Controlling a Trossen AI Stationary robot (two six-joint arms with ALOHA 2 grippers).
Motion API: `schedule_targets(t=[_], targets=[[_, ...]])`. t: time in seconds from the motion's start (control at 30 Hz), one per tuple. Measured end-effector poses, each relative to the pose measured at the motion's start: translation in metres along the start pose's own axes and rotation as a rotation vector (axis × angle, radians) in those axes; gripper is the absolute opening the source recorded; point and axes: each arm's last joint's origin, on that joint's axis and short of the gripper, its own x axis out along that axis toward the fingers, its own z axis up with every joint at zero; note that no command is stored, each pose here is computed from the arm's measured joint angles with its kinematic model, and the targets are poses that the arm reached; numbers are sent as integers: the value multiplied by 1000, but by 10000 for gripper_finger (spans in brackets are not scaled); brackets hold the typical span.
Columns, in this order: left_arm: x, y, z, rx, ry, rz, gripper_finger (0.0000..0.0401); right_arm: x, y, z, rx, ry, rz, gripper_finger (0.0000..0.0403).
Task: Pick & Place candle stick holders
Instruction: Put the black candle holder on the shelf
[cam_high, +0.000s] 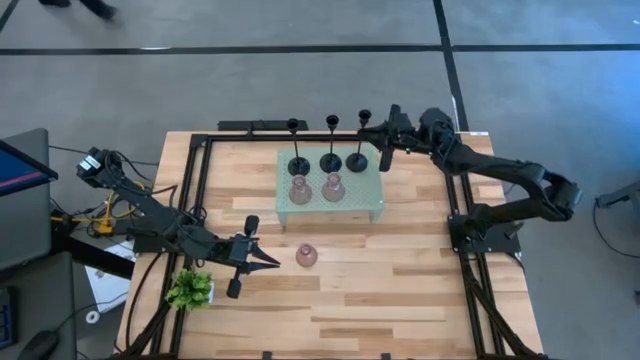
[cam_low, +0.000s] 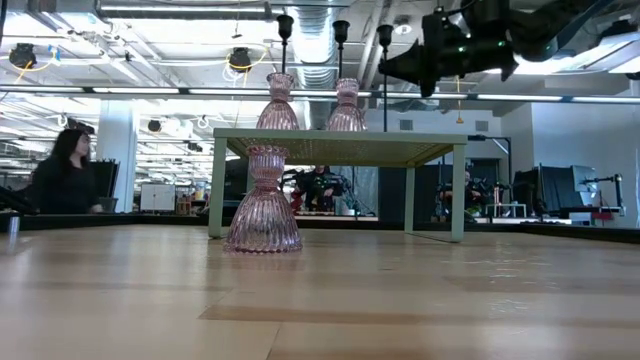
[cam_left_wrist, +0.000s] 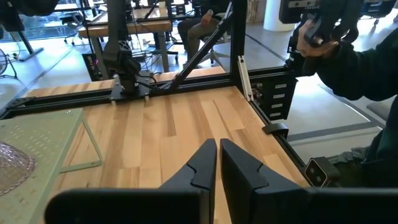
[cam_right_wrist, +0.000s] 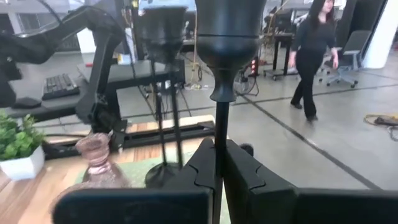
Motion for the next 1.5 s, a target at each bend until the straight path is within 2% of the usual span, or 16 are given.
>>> schedule_targets(t=[0.3,0.53,1.07,1.5], targets=[[0,0,0,1,0,0,21,0,-7,-2,-3,-6,-21,0],[0,0,0,71,0,2,21,0,-6,-3,3,15,-17,0],[0,1,0,71,2,34,21,-17,2,8,-20,39,-19,0],[0,2,0,70,3,69,21,-10,1,2,-24,51,-14,0]])
